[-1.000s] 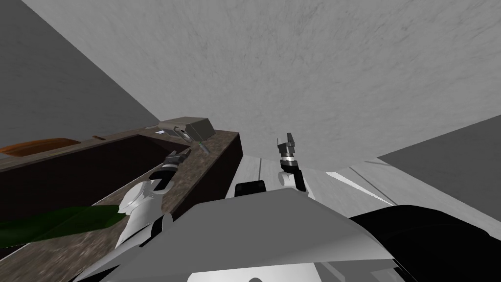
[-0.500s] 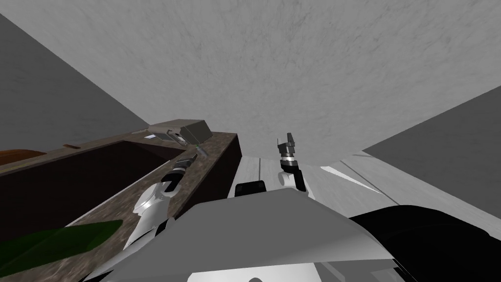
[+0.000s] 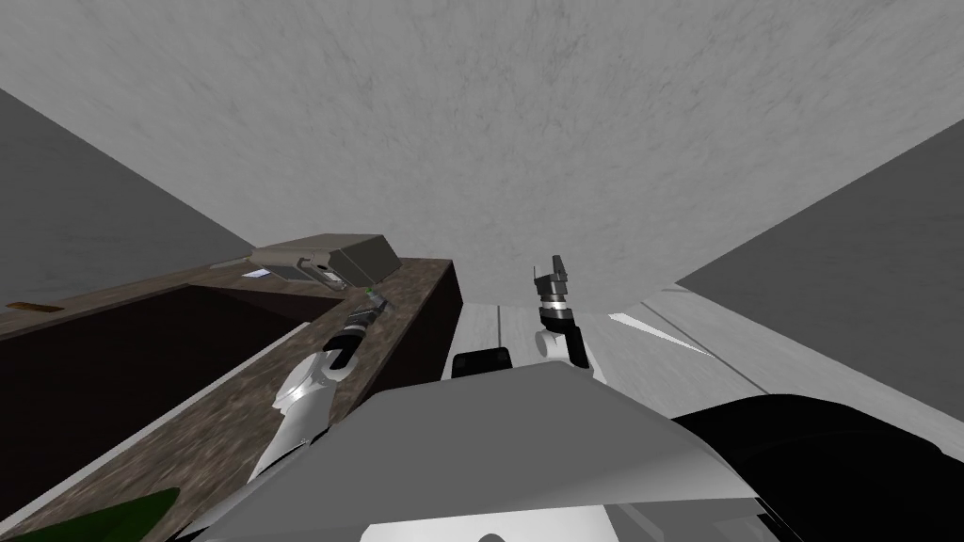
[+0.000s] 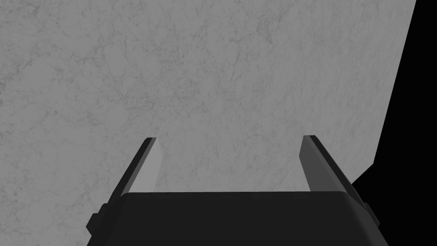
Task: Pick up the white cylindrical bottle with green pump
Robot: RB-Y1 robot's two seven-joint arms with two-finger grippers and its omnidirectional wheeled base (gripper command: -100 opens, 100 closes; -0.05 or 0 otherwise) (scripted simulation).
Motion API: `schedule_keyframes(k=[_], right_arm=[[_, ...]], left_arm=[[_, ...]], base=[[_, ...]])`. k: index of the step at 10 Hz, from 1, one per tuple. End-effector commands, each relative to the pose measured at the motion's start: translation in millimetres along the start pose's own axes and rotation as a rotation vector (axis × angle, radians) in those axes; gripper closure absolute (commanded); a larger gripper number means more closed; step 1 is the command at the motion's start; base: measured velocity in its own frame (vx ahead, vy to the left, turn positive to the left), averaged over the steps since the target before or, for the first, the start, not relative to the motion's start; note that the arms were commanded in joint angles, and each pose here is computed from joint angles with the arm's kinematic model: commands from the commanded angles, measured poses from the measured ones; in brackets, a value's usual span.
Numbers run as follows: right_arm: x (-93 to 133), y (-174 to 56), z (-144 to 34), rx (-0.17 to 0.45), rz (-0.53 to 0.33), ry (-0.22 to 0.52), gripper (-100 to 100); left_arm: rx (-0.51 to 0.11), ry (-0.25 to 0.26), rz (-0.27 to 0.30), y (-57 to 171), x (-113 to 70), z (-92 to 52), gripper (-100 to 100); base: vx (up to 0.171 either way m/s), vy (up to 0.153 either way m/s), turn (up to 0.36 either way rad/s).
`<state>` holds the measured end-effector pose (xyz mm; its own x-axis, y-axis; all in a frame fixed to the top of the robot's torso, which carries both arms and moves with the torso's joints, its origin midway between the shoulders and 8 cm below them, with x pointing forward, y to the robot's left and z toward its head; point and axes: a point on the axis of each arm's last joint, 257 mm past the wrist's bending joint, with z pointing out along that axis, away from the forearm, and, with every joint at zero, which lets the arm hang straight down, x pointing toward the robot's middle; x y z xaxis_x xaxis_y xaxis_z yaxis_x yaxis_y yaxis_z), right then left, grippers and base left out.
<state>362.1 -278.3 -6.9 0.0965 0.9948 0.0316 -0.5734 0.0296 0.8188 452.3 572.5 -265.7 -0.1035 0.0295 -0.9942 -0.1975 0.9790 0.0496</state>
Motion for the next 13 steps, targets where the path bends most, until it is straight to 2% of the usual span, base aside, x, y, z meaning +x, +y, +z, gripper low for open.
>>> schedule_keyframes(k=[1,2,3,4,5,6,7,8,9,10,11,12,13], right_arm=[[0,0,0.0,0.000,0.000,0.000,0],[0,0,0.0,0.000,0.000,0.000,0],[0,0,0.0,0.000,0.000,0.000,0],[0,0,0.0,0.000,0.000,0.000,0],[0,0,0.0,0.000,0.000,0.000,0],[0,0,0.0,0.000,0.000,0.000,0],[0,0,0.0,0.000,0.000,0.000,0],[0,0,0.0,0.000,0.000,0.000,0],[0,0,0.0,0.000,0.000,0.000,0],[0,0,0.0,0.000,0.000,0.000,0],[0,0,0.1,0.000,0.000,0.000,0],[0,0,0.0,0.000,0.000,0.000,0],[0,0,0.0,0.000,0.000,0.000,0]], left_arm=[[0.000,0.000,0.000,0,0.0,0.0,0],[0.041,-0.005,0.008,-7,-2.7,7.9,-100],[0.033,0.004,-0.011,-4,3.7,6.2,-100],[0.077,-0.007,0.014,-12,-3.8,14.3,-100],[0.061,0.007,-0.020,-7,6.5,11.2,-100],[0.103,-0.006,0.013,-14,-2.6,18.8,-100],[0.082,0.009,-0.026,-7,8.5,15.1,-100],[0.122,-0.005,0.010,-12,-1.9,22.1,-100],[0.103,0.003,-0.025,-6,5.6,19.2,-100],[0.098,0.009,-0.031,-4,9.0,18.1,-100],[0.125,-0.004,-0.007,-5,0.7,23.3,-100],[0.107,0.007,-0.033,1,8.6,20.2,-100],[0.138,-0.010,0.003,-1,-3.5,25.8,-100]], base=[[0.012,0.008,0.005],[0.025,-0.025,0.036],[0.024,-0.040,0.034],[0.026,-0.054,0.051],[0.024,-0.048,0.023],[0.026,-0.045,0.049],[0.022,-0.038,0.022],[0.032,-0.051,0.045],[0.024,-0.041,0.023],[0.007,-0.015,-0.003],[0.015,-0.031,0.038],[0.023,-0.032,0.031],[0.026,-0.043,0.041]])
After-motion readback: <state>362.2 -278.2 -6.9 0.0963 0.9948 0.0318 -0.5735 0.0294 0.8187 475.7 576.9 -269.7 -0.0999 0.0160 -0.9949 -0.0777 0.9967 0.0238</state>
